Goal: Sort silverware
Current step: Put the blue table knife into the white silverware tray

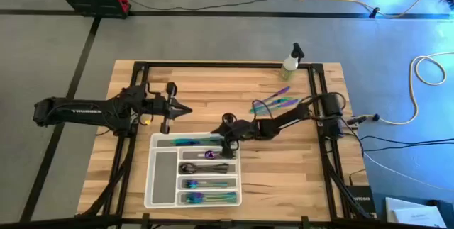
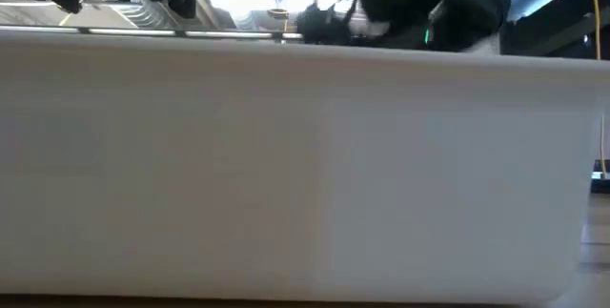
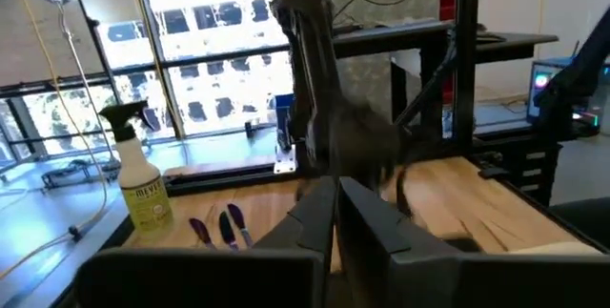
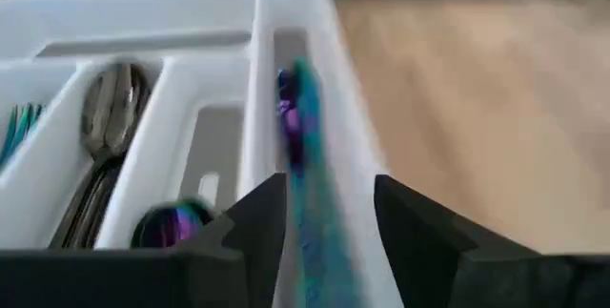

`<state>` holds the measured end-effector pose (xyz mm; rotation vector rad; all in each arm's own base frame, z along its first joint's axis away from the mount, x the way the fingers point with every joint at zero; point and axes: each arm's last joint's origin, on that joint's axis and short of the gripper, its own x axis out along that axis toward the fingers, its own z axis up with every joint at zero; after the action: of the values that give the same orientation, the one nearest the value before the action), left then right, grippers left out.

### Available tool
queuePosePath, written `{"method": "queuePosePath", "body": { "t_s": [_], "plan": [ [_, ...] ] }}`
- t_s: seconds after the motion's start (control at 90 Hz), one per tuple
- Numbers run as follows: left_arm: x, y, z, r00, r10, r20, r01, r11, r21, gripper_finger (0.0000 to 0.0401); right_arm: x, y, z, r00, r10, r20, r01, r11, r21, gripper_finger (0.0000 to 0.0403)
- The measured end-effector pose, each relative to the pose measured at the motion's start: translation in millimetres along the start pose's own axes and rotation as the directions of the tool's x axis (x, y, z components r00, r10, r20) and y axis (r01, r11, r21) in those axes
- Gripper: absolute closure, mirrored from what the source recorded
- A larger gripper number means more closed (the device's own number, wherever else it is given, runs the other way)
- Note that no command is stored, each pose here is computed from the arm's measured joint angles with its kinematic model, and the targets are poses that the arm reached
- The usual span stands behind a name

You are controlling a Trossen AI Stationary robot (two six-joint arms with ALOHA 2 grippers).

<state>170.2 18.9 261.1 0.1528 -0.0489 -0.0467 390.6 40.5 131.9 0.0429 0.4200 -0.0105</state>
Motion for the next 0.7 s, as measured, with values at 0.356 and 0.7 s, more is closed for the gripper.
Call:
{"method": "queuePosePath", "body": {
  "t_s": [0.356,0.7],
  "plan": [
    [2,2,-10,0.992,0.072,-0.101,-0.072,0.997,0.002,0.0397,-74,-42,4,0.873,-0.396,-0.284,0.356,0.916,-0.184,0.0257],
    [12,2,-24,0.979,0.083,-0.186,-0.086,0.996,-0.007,0.0397,-107,-89,-62,0.721,-0.48,-0.5,0.522,0.851,-0.064,0.0361]
  ]
}}
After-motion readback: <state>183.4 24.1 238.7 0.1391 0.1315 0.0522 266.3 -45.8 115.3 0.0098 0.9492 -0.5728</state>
